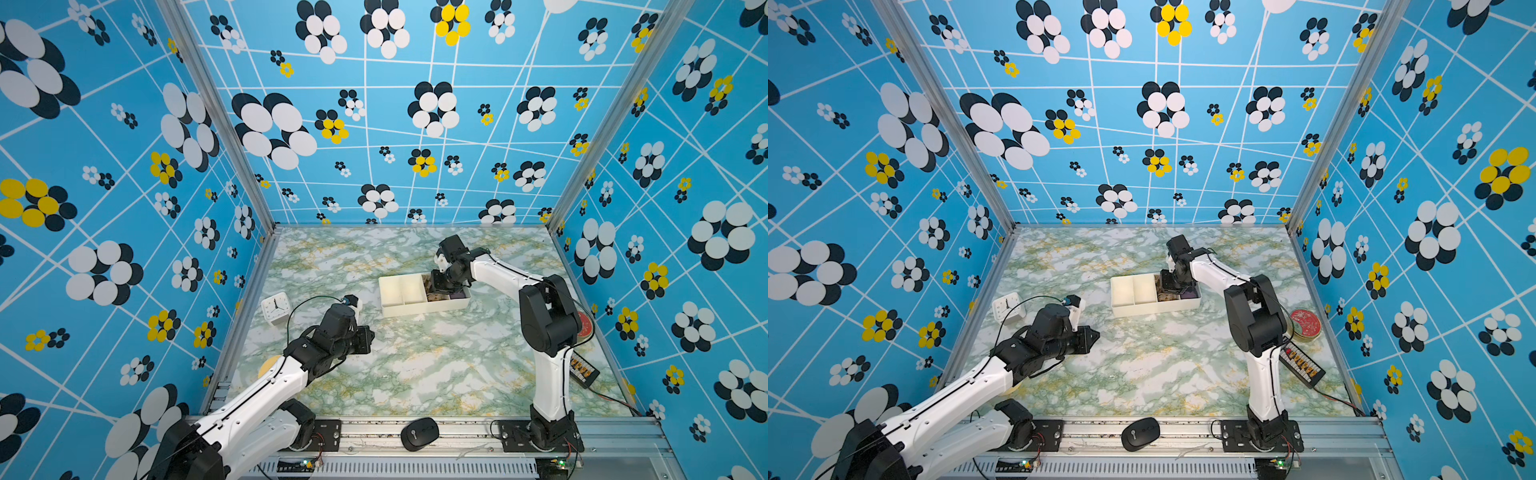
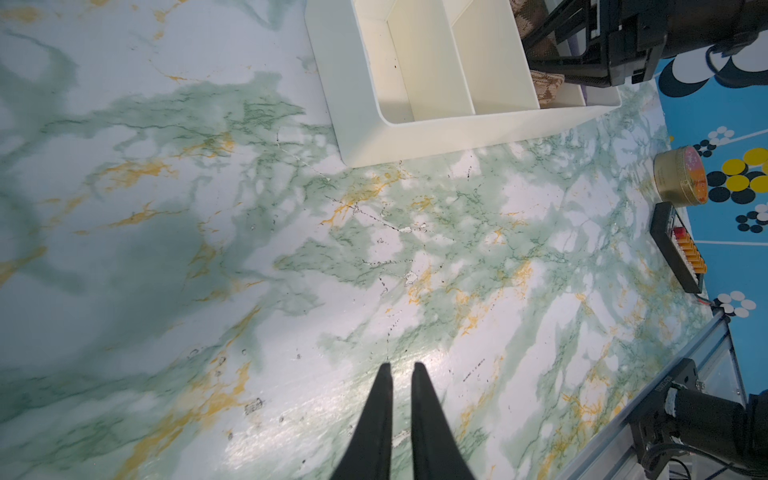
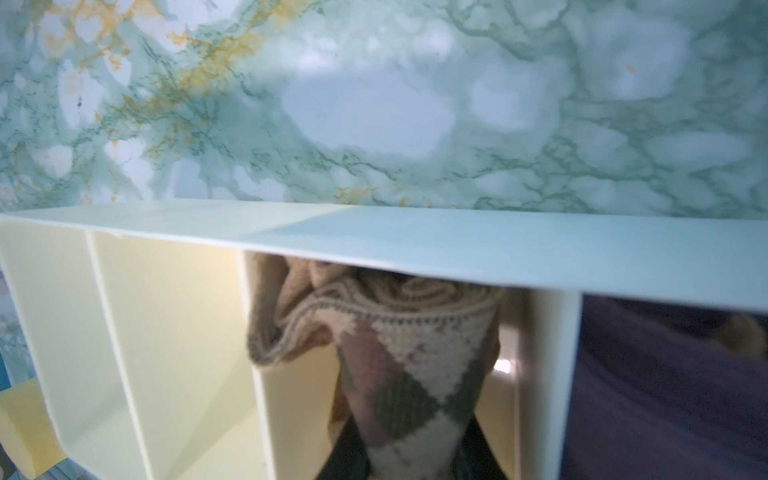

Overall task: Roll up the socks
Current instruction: 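Carry the sock roll with the right gripper over the white organizer tray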

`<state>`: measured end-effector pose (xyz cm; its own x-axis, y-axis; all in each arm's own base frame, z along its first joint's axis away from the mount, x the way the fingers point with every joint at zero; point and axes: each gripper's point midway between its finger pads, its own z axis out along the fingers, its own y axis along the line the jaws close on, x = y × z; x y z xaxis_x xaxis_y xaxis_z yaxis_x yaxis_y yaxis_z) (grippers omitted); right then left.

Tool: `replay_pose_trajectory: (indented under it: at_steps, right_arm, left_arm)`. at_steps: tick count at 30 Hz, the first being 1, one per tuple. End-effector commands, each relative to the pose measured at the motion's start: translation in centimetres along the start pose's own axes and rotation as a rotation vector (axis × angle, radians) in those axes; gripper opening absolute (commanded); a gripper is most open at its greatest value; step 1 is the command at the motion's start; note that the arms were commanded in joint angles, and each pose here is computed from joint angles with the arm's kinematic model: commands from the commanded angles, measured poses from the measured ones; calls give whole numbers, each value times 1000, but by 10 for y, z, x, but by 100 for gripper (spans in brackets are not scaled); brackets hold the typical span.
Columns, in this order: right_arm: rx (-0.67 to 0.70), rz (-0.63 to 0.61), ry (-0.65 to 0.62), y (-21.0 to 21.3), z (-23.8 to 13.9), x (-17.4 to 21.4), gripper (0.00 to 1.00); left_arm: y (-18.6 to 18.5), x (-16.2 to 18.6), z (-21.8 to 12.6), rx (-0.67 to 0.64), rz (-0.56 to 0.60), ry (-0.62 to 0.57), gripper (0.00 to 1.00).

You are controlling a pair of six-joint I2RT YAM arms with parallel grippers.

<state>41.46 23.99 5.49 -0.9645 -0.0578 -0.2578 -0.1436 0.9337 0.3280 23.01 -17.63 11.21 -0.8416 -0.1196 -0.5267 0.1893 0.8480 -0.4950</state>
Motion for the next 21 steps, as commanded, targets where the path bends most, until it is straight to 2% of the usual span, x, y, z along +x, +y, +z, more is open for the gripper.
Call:
replay_pose_trajectory:
  at_steps: [1,2,9,19,21]
  right_arm:
    - [68,11,49,-15,6,8,0]
    - [71,3,23,-12,0,-2,0]
    - [211,-45,17,-25,0,-2,0]
    - [342,-160,-5,-9,3,-4,0]
    - [358,-170,20,-10,15,0,0]
  left_arm:
    - [6,9,0,-6,6,30,14]
    - [6,9,1,-6,6,31,14]
    - [6,10,4,-7,3,42,14]
    - [8,10,5,-15,4,50,14]
    - [8,10,5,-18,4,51,14]
